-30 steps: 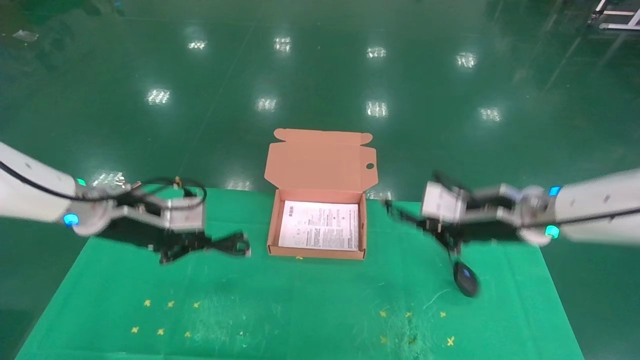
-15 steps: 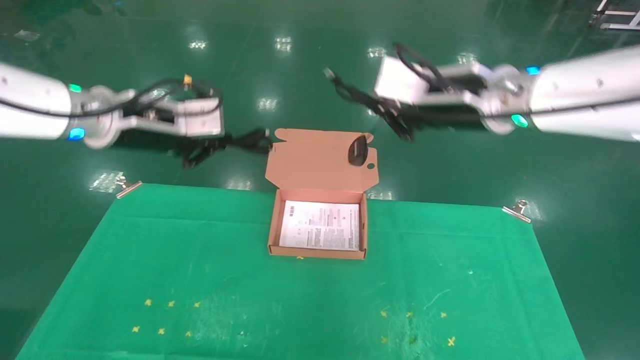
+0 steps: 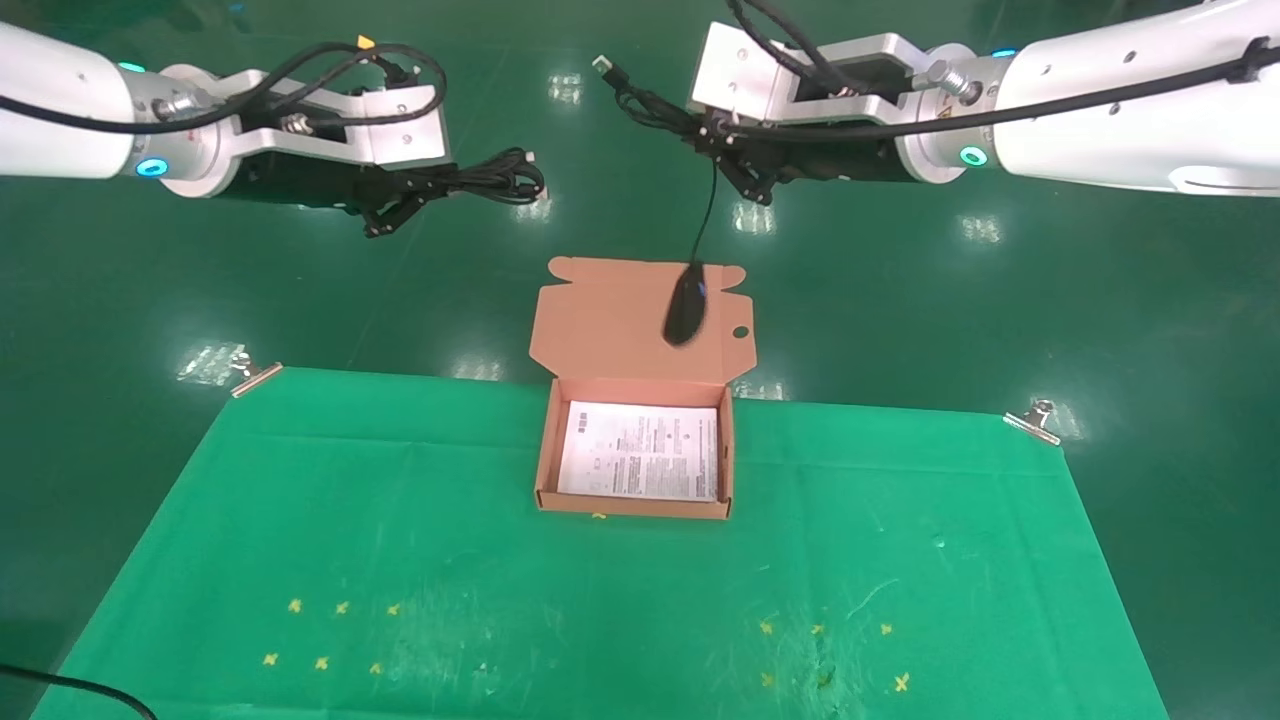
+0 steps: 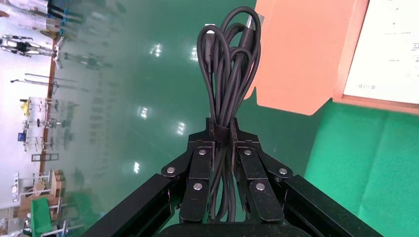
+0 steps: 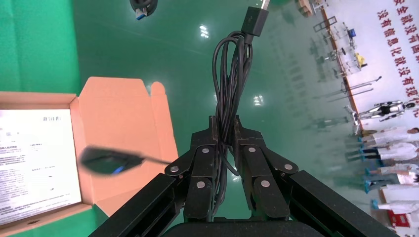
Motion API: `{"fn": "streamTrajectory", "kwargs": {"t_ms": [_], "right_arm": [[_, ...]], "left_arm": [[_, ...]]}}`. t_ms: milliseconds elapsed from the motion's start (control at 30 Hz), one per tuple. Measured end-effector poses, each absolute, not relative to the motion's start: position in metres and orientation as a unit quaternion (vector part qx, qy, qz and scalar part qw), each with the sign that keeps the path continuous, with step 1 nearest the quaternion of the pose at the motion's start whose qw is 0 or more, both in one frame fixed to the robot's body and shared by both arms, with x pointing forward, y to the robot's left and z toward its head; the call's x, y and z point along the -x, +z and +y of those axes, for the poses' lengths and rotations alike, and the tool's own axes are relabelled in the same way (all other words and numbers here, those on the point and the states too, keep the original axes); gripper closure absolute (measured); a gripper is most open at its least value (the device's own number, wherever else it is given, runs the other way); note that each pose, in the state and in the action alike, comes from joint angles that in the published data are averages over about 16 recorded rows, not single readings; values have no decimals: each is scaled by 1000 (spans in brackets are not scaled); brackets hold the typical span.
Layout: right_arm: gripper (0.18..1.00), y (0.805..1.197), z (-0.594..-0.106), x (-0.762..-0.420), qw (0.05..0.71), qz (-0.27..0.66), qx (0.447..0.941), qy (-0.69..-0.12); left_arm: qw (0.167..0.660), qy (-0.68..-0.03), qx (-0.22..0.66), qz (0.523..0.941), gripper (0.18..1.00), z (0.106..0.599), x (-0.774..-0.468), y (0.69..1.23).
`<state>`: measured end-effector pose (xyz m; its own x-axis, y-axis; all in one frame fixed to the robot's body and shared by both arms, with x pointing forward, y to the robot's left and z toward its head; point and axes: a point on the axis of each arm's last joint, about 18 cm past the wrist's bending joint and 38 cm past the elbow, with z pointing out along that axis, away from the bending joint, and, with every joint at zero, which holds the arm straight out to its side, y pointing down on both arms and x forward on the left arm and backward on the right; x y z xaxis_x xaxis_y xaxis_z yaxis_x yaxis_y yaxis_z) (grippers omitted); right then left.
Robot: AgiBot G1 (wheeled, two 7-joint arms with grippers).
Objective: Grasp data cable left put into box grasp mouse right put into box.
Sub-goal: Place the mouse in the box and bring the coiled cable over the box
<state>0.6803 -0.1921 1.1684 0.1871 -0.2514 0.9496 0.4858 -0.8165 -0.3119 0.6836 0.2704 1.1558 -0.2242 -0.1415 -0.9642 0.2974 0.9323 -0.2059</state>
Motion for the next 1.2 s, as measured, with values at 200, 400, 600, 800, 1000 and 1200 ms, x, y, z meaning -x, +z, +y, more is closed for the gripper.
{"fn": "streamTrajectory", "kwargs": {"t_ms": [200,400,600,800,1000,1200], "right_arm": [[952,1153,-185,-692,293,-80,723,-620],[952,1124,-173,-708,295,-76,742,-597],[952,1094,-156,-720,302,-77,760,-570],[952,1071,-137,-724,317,-87,772,-544],[952,1052,-123,-727,337,-87,776,-526],[952,1030,-122,-734,352,-68,780,-512]], "left_arm": [[619,-157,-35,769,953,282,-687,1150],[611,-125,-8,781,953,301,-692,1136],[604,-95,26,791,953,322,-692,1125],[599,-74,63,795,953,340,-689,1117],[597,-63,91,795,954,353,-685,1114],[597,-59,106,793,954,357,-682,1113]]}}
